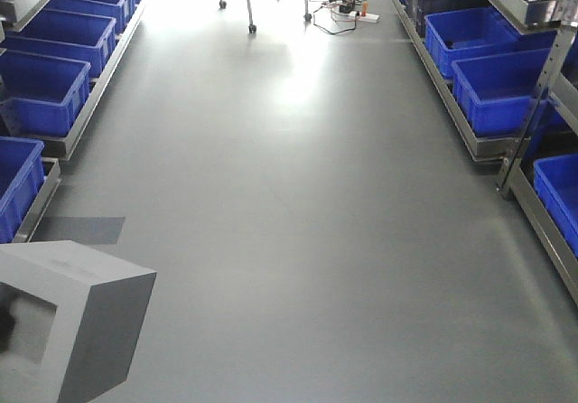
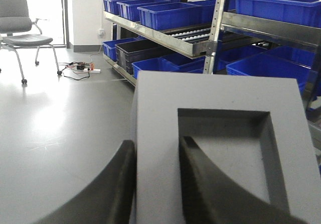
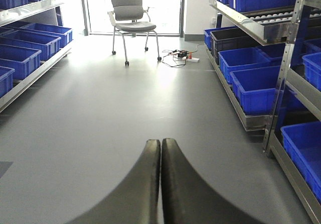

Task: Sort gray base to blue bin
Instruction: 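Drive down the aisle between blue bin shelves holding the block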

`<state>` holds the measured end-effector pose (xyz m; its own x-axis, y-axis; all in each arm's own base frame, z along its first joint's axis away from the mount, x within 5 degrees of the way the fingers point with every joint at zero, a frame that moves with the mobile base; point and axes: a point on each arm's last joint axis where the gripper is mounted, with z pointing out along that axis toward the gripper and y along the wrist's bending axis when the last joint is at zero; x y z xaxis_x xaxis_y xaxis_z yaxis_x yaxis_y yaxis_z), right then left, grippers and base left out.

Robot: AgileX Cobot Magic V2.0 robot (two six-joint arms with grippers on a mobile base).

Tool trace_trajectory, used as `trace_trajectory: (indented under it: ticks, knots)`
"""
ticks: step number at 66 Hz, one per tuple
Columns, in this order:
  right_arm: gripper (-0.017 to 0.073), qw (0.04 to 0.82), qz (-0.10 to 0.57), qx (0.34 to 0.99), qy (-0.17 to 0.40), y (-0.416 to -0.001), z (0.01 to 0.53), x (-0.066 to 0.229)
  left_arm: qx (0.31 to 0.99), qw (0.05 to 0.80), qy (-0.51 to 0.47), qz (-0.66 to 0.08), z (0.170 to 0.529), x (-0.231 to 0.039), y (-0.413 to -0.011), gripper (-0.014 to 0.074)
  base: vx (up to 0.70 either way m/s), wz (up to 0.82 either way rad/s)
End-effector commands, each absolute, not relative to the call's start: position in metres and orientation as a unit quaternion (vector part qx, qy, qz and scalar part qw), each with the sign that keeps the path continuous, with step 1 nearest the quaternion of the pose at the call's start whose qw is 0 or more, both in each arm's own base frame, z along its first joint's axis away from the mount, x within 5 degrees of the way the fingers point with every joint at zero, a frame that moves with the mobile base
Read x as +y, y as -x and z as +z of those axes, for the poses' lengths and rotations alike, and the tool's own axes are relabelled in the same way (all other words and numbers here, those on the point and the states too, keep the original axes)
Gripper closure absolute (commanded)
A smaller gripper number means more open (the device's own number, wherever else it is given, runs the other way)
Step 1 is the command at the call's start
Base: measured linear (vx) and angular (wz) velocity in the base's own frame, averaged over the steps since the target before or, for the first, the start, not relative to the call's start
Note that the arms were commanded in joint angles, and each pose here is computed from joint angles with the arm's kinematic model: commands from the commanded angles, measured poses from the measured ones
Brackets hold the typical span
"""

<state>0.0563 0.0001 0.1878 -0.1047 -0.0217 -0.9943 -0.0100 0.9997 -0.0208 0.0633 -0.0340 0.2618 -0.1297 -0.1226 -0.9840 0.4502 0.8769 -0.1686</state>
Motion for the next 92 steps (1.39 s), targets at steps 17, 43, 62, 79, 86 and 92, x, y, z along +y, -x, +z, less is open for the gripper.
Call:
trace_trajectory:
  ticks: [17, 43, 62, 79, 86, 92]
  knots:
    - [0.0568, 0.695, -0.009, 0.719, 0.014, -0.0565, 0.1903, 0.0002, 0.673, 0.695, -0.097, -0.235, 0.2825, -0.0325, -0.0637, 0.0599, 0.46, 0.03]
    - [0.0568, 0.695, -0.009, 0.719, 0.014, -0.0565, 0.1903, 0.0002, 0.673, 0.695, -0.097, -0.235, 0.2825, -0.0325, -0.0637, 0.0599, 0.45, 0.02]
    - [0.0568, 0.695, -0.009, 0.719, 0.014, -0.0565, 0.1903, 0.0002, 0.673, 0.695, -0.097, -0.235, 0.2825, -0.0325, -0.0637, 0.0599, 0.43, -0.01]
    - [0.0568, 0.695, -0.009, 0.719, 0.014, -0.0565, 0.1903, 0.0002, 0.673, 0.695, -0.097, -0.235, 0.2825, -0.0325, -0.0637, 0.0599, 0.41, 0.00]
    - [0.0568, 0.695, -0.009, 0.719, 0.014, -0.0565, 0.1903, 0.0002, 0.673, 0.695, -0.097, -0.235, 0.2825, -0.0325, -0.0637, 0.0599, 0.40, 0.07]
    - [0.0568, 0.695, -0.009, 0.719, 0.014, -0.0565, 0.1903, 0.0002, 0.673, 0.695, -0.097, -0.235, 0.2825, -0.0325, -0.0637, 0.0599, 0.38, 0.20]
